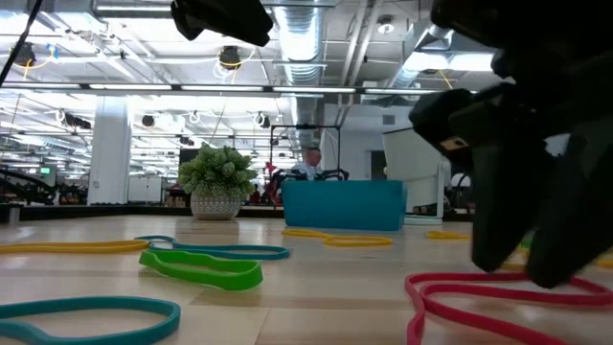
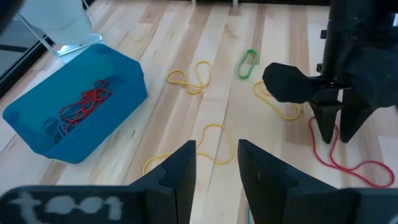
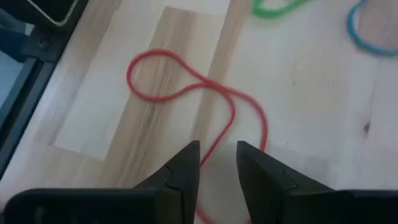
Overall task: Pick and place items into bin
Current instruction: Put the red rubber band into the blue bin
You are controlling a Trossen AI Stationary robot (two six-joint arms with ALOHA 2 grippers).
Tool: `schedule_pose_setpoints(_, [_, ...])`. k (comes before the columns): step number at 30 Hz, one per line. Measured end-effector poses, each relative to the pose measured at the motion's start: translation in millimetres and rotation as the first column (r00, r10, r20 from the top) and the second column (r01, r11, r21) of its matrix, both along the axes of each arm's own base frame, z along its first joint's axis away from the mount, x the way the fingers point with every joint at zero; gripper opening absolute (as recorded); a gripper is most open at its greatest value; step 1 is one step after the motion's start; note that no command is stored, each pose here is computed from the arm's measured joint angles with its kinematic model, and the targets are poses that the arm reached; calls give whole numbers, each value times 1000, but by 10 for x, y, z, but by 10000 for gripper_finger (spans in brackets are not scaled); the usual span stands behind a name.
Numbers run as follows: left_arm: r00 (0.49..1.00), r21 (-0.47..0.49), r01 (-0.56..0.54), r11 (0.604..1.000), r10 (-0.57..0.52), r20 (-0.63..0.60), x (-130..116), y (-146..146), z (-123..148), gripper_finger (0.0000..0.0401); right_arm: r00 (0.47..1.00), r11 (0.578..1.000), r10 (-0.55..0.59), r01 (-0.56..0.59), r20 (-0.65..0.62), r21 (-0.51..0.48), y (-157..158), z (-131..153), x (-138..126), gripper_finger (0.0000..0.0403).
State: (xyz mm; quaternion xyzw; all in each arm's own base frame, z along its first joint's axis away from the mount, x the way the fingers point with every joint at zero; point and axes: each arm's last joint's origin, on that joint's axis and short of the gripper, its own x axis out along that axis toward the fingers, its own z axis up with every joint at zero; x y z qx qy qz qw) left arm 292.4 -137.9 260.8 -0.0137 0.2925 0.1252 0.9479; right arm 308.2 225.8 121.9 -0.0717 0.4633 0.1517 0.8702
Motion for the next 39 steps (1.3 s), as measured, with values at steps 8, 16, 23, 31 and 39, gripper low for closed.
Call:
schedule_pose_setpoints(8, [1000, 13, -16, 1000, 16, 7, -1, 6, 3, 109, 1000, 1000, 1, 0, -25, 31, 75, -5, -63, 101])
schedule_pose_setpoints(16, [1000, 14, -17, 1000, 17, 8, -1, 7, 3, 109, 999, 999, -26, 25, -39, -25, 57, -21, -100, 100])
schedule_pose_setpoints(23, [1000, 14, -17, 1000, 17, 7, -1, 7, 3, 109, 997, 998, -28, 25, -72, -53, 56, -147, -94, 74])
schedule_pose_setpoints(31, [1000, 21, -25, 999, 25, 11, -1, 10, 5, 109, 997, 998, 33, -37, -67, -52, 110, -140, -127, 13])
schedule_pose_setpoints(39, [998, 54, -54, 997, 52, 30, 3, 21, 15, 109, 989, 966, 65, -29, 132, -255, -19, 597, -336, 2])
